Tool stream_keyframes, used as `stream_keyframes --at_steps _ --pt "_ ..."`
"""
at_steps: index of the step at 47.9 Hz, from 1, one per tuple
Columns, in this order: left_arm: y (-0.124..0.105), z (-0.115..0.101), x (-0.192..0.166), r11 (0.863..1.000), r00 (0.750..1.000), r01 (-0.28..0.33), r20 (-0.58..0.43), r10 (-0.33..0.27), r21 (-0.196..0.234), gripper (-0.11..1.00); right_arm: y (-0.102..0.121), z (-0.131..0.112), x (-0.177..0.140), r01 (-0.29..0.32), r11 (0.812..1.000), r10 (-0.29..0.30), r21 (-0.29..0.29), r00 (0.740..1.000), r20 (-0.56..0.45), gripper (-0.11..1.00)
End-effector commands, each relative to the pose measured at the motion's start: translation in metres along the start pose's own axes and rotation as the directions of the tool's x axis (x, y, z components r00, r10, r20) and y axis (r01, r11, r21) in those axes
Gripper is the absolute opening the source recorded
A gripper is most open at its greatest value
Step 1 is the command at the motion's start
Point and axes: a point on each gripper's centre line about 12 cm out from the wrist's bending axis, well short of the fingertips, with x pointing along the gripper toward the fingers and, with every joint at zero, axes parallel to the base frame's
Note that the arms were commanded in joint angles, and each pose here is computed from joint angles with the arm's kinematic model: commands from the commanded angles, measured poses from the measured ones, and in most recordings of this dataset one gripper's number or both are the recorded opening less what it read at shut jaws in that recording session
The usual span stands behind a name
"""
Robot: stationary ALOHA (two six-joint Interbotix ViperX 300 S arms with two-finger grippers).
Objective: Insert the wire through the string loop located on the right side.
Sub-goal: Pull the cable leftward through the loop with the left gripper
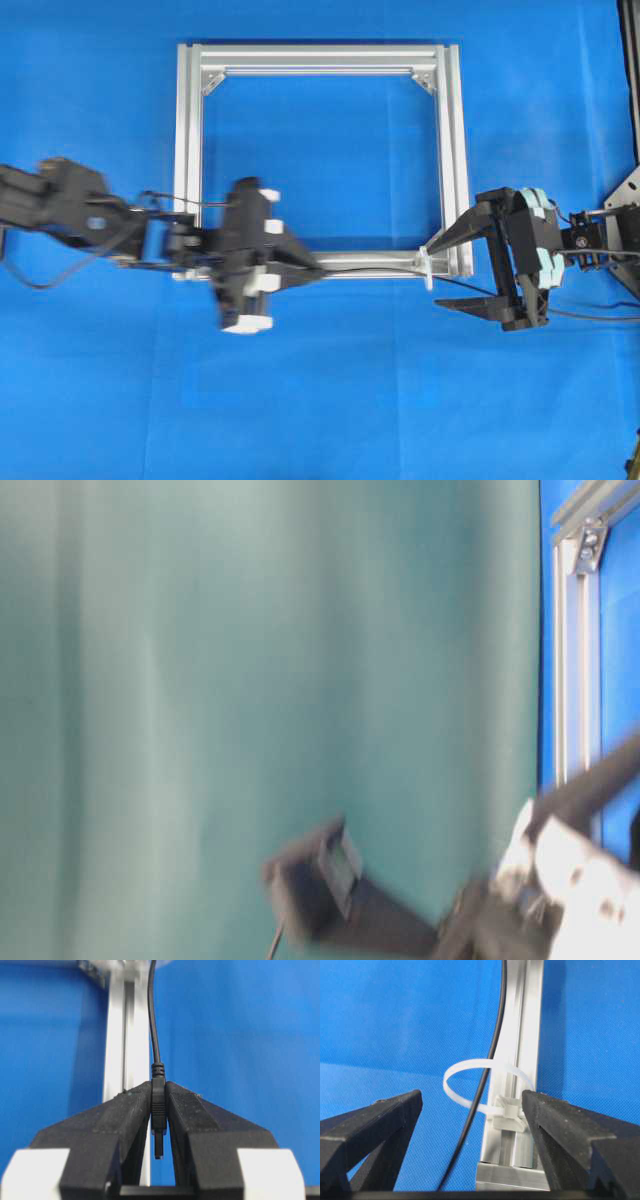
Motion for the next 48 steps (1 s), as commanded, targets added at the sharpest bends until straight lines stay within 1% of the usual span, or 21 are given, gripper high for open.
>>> stream_keyframes --at_steps 1,8,22,36,40,48 --pt "-0.004 0.007 -0.025 1.0 0.999 0.015 0.041 -0.016 0.005 0.08 0.0 0.008 0.002 0.001 1.0 -0.002 0.007 1.0 0.027 0.94" --pt "-0.003 -0.01 -0.055 1.0 0.999 0.021 0.037 -0.022 0.01 0.08 0.0 0.009 0.003 0.001 1.0 -0.001 0.007 1.0 0.028 0.94" --pt "0.002 -0.041 -0.099 1.0 1.0 0.024 -0.004 -0.024 0.017 0.08 0.001 0.009 0.003 0.002 1.0 -0.002 0.007 1.0 0.016 0.94" --pt "0.007 -0.062 -0.142 0.999 1.0 0.03 -0.003 -0.03 0.018 0.08 0.0 0.007 0.003 0.003 1.0 -0.003 0.007 1.0 0.008 0.94" --pt "0.005 -0.068 -0.154 0.999 0.999 0.045 -0.004 -0.045 0.02 0.08 0.0 0.007 0.003 0.004 1.0 -0.004 0.007 1.0 0.007 0.94" --pt "0.007 -0.078 -0.169 0.998 0.999 0.051 -0.017 -0.05 0.025 0.08 0.0 0.008 0.003 0.003 1.0 -0.003 0.009 1.0 0.01 0.94"
